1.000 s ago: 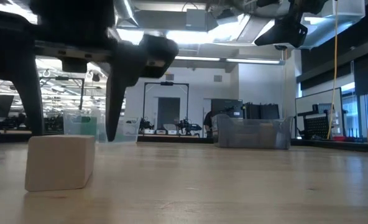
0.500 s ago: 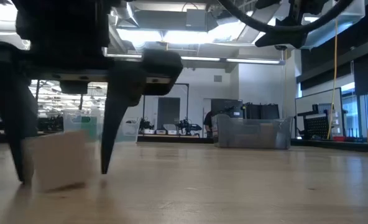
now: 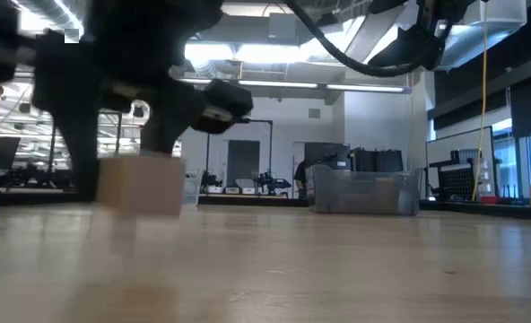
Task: Sort & place blocks by color
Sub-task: Put the brown block into the black bin
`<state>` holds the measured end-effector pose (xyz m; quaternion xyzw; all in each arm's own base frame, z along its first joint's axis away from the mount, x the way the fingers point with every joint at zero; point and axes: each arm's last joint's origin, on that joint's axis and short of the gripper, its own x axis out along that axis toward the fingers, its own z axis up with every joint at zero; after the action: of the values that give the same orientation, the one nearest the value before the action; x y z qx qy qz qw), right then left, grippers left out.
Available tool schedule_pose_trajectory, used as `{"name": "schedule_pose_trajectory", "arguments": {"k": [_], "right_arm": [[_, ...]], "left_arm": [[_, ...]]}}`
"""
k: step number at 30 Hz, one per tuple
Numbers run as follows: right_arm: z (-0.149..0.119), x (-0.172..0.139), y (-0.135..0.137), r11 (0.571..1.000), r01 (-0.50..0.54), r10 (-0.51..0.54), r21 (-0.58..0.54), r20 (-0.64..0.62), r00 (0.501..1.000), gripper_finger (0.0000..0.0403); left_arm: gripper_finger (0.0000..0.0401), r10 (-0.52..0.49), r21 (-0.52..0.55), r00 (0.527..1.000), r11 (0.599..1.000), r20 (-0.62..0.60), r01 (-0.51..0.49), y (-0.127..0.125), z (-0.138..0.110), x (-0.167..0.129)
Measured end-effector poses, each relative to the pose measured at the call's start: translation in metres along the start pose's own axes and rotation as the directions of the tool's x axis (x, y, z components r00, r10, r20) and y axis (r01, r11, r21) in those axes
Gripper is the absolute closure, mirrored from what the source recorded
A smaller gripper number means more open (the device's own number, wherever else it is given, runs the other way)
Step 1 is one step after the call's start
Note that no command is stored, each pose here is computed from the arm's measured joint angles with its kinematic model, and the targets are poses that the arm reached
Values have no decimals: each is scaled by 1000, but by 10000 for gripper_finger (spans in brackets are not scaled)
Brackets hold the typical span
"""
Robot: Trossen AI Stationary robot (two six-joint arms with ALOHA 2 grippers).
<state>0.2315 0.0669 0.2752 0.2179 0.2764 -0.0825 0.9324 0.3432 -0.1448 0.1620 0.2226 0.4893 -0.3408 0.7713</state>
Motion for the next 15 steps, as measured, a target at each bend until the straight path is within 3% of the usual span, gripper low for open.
{"name": "schedule_pose_trajectory", "arguments": {"k": [5, 8, 12, 15], "right_arm": [[-1, 0, -1, 1000, 9, -9, -7, -12, 1000, 32], [-3, 0, -2, 1000, 24, -25, -15, -31, 999, 32], [-5, 0, -4, 999, 40, -41, -20, -51, 998, 32], [-4, 0, -3, 999, 47, -48, -15, -26, 999, 32]], "left_arm": [[283, 9, -207, 998, 978, -64, -22, 19, -29, -41], [283, 56, -349, 997, 934, -61, -74, 28, -61, -69], [283, 260, -555, 963, 812, 64, -182, 35, -97, -110], [283, 476, -711, 852, 676, 219, -195, 36, -118, -136]]}}
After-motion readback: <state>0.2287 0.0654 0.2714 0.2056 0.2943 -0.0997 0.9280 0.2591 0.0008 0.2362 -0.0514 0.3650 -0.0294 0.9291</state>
